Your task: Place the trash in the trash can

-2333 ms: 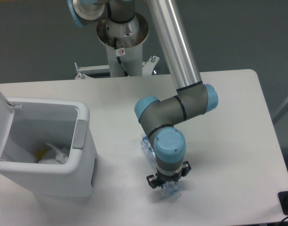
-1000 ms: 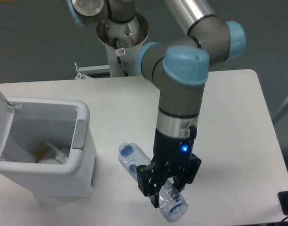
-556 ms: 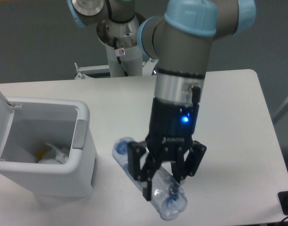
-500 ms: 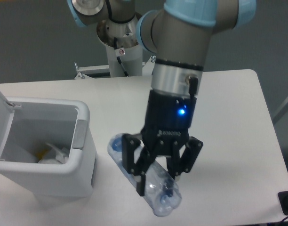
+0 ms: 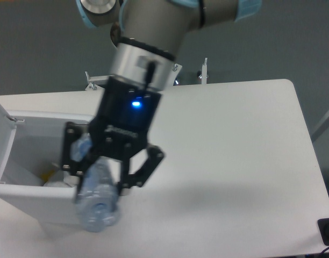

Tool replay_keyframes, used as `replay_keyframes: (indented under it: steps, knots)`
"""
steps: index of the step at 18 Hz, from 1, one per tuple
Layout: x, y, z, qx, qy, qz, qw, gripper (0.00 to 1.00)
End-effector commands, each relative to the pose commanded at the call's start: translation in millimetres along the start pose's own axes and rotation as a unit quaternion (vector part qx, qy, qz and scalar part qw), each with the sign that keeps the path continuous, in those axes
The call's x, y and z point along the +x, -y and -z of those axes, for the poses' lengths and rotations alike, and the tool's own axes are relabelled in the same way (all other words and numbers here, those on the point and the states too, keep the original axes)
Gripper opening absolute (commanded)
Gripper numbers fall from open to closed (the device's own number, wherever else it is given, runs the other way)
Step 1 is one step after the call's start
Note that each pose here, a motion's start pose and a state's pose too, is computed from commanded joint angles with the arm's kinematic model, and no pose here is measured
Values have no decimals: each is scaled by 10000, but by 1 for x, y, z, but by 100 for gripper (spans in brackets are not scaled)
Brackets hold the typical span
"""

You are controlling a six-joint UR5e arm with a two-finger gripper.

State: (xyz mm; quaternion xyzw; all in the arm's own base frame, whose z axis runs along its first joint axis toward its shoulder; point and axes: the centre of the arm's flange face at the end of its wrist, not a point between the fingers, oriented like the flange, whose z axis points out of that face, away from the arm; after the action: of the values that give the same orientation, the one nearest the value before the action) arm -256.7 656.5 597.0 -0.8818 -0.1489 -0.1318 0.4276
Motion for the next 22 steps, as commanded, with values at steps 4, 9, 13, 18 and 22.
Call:
replay_keyframes:
  steps: [4, 9, 13, 18, 22]
  knots:
    - [12, -33, -29, -148, -126, -386, 9991, 53]
    - [20, -42, -41, -208, -183, -605, 9978, 68]
    - [21, -58, -44, -346, -138, -916, 9951, 100]
    - [-4, -54, -37, -304, -7, -795, 9964, 100]
    - [-85, -62, -23, -327, 366, -326, 9983, 100]
